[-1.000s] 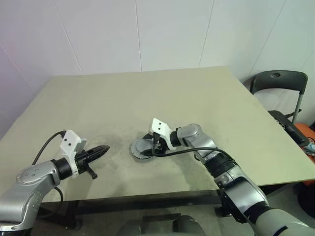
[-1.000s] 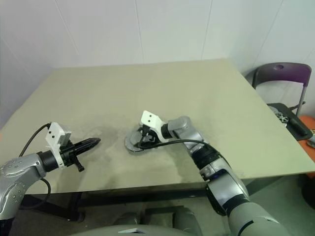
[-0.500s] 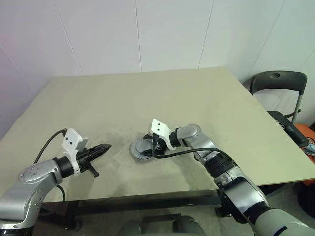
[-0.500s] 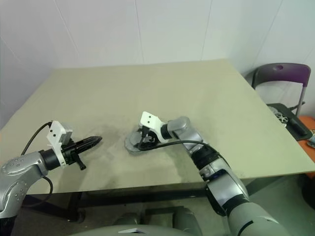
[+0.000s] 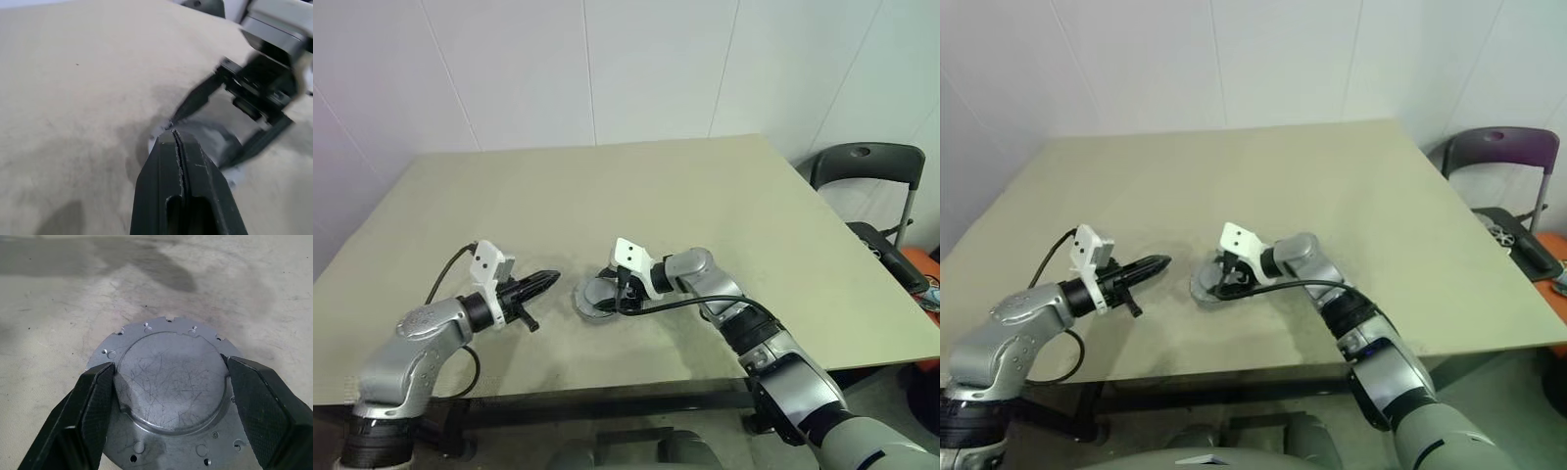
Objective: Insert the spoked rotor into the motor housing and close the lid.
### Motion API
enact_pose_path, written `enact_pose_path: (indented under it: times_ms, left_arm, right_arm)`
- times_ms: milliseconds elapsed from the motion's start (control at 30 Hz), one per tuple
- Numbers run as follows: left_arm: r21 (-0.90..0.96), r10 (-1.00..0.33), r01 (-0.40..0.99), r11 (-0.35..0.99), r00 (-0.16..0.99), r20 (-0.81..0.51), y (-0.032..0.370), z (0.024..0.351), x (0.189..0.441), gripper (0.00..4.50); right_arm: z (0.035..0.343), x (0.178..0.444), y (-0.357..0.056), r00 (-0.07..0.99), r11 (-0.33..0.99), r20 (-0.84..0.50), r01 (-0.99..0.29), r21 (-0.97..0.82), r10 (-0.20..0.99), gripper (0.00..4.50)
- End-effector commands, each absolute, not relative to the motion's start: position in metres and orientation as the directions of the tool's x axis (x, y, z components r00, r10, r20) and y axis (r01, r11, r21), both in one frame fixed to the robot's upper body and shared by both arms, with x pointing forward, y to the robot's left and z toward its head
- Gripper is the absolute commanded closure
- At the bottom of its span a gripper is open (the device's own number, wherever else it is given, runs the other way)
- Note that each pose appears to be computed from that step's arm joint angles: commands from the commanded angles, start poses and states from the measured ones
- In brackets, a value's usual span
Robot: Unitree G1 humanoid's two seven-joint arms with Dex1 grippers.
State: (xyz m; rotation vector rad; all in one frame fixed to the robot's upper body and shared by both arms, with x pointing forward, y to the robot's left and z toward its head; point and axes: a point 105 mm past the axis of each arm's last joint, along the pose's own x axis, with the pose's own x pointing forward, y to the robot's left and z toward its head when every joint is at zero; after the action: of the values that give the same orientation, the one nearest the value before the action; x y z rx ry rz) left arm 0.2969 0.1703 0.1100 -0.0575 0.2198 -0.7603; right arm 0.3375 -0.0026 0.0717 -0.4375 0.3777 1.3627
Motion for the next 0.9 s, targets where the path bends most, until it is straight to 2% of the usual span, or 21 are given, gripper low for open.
enact_pose_path:
  times_ms: [33,267,700,900]
  left_arm:
    - [-0.133,-0.698,0.686,0.716,0.7,-0.149,0.166,0.11,0.309,4.5]
    - [-0.195,-0.741,0.715,0.672,0.643,-0.196,0.152,0.089,0.31,4.5]
    - [-0.13,-0.711,0.733,0.668,0.576,-0.404,0.149,0.042,0.297,4.5]
    - [-0.113,-0.705,0.737,0.666,0.572,-0.42,0.15,0.04,0.295,4.5]
  right_arm:
    - [0.063,0.338,-0.007,0.171,0.159,-0.535,-0.985,-0.07,0.827,1.24]
    - [0.064,0.337,-0.006,0.174,0.163,-0.531,-0.984,-0.068,0.829,1.24]
    - [0.064,0.335,-0.005,0.168,0.152,-0.529,-0.986,-0.074,0.832,1.24]
    - [0.071,0.336,-0.005,0.163,0.154,-0.508,-0.986,-0.06,0.846,1.24]
